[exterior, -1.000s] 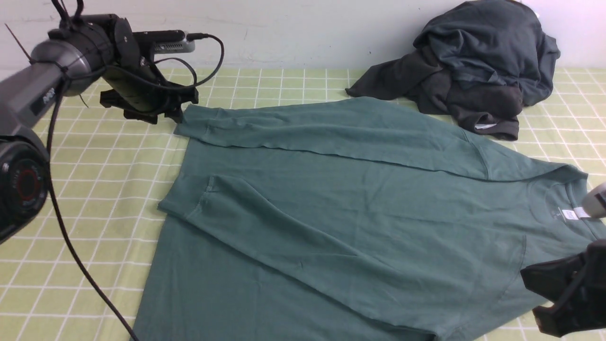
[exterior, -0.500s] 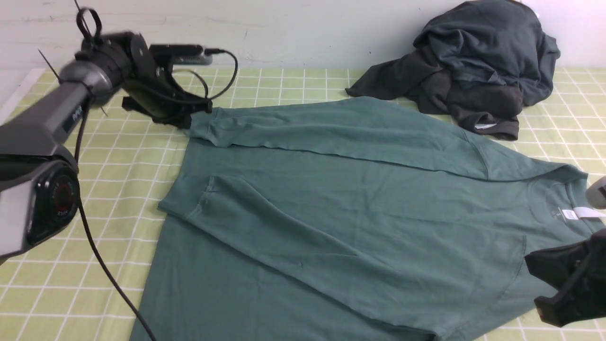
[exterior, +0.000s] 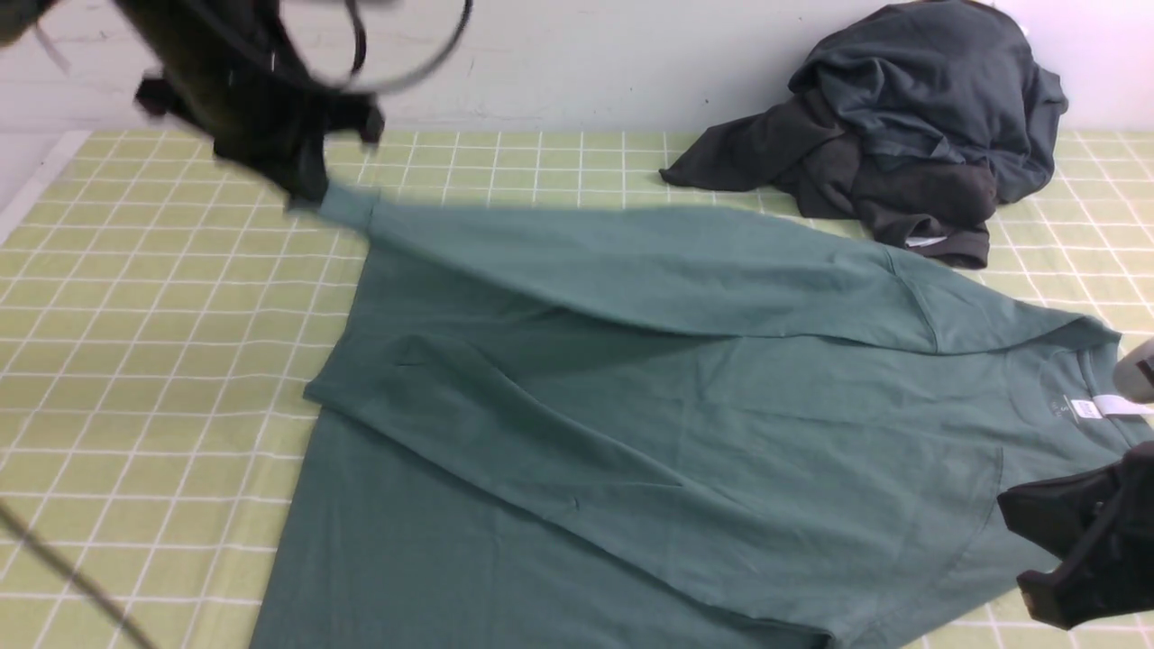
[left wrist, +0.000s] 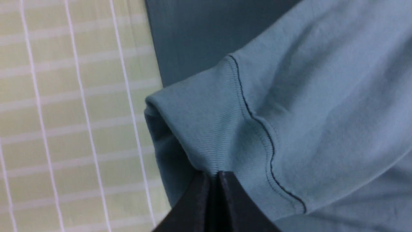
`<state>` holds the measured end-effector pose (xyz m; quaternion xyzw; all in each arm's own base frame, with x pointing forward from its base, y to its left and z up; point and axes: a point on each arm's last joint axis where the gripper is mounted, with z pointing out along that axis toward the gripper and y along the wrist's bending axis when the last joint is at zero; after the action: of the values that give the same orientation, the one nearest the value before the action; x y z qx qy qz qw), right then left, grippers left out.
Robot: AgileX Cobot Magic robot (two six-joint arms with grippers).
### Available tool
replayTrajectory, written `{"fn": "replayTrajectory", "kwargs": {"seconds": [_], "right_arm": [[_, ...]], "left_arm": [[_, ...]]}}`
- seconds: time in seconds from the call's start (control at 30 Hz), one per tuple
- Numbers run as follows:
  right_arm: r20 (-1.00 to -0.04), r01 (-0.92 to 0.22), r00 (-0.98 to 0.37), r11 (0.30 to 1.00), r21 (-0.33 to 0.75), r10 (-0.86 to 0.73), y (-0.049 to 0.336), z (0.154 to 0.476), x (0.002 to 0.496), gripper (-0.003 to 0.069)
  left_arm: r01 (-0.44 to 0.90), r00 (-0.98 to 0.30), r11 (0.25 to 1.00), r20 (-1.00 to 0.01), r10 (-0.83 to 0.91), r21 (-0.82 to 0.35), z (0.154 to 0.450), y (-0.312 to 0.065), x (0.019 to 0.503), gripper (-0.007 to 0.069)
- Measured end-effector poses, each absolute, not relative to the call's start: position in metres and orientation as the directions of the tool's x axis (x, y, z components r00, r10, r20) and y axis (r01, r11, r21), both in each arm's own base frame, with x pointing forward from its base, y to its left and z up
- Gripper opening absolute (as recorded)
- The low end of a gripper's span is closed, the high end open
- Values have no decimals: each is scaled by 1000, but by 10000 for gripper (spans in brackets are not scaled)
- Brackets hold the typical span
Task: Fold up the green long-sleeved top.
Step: Use the left arm to drag and drop the cuff onto the cuff closest to the left arm, then use both arms simultaneously to clamp the lower edge of the clothing fabric
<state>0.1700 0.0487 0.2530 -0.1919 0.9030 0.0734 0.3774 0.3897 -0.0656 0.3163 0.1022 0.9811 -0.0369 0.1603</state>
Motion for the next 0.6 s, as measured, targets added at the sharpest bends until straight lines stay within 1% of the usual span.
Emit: {"fn": "replayTrajectory", "kwargs": {"seconds": [0.03, 0.07, 0.1, 0.13, 0.17, 0.23, 0.27, 0.33, 0.37, 0.4, 0.43, 0.47, 0.5, 0.53, 0.6], "right_arm": [[-710, -400, -644, 917, -4, -284, 49, 253, 170, -8], [-711, -397, -647, 918, 6, -275, 49, 253, 170, -8], [-711, -397, -647, 918, 6, -275, 49, 253, 170, -8], [-715, -391, -650, 920, 26, -256, 50, 254, 169, -8], [-718, -385, -654, 922, 45, -238, 51, 255, 169, -8], [-721, -378, -658, 923, 67, -218, 52, 255, 169, -8], [-721, -377, -660, 923, 75, -211, 52, 255, 169, -8], [-720, -380, -661, 921, 81, -210, 53, 255, 168, -8], [-721, -381, -660, 921, 80, -211, 53, 255, 168, -8], [-718, -387, -662, 918, 80, -216, 53, 255, 168, -8], [-718, -387, -661, 918, 80, -217, 53, 255, 168, -8], [-714, -394, -665, 916, 82, -222, 54, 255, 167, -8], [-713, -393, -665, 916, 83, -221, 54, 254, 167, -8], [-711, -402, -665, 912, 84, -228, 54, 254, 167, -8], [-713, -410, -661, 908, 83, -233, 55, 254, 167, -8]], "left_arm": [[209, -951, 977, -240, 193, -44, 295, -65, 377, 8], [207, -964, 977, -179, 196, -44, 279, -63, 368, 10], [207, -964, 977, -182, 196, -42, 280, -63, 368, 11], [206, -973, 978, -117, 201, -29, 255, -60, 358, 27], [209, -974, 978, -90, 206, -16, 239, -58, 353, 48], [214, -974, 977, -78, 213, 0, 228, -56, 349, 99], [216, -974, 976, -68, 215, 4, 226, -56, 348, 125], [217, -975, 976, -55, 217, 3, 227, -55, 344, 202], [217, -975, 976, -53, 217, 3, 227, -55, 344, 209], [218, -975, 976, -37, 218, 2, 233, -54, 338, 274], [216, -976, 976, -38, 215, -4, 234, -55, 337, 282], [234, -972, 972, -35, 234, -12, 239, -58, 326, 346], [236, -971, 972, -34, 236, -12, 239, -58, 324, 346], [292, -956, 956, -35, 292, -12, 243, -66, 306, 386], [404, -915, 915, -33, 403, -6, 239, -77, 284, 402]]}}
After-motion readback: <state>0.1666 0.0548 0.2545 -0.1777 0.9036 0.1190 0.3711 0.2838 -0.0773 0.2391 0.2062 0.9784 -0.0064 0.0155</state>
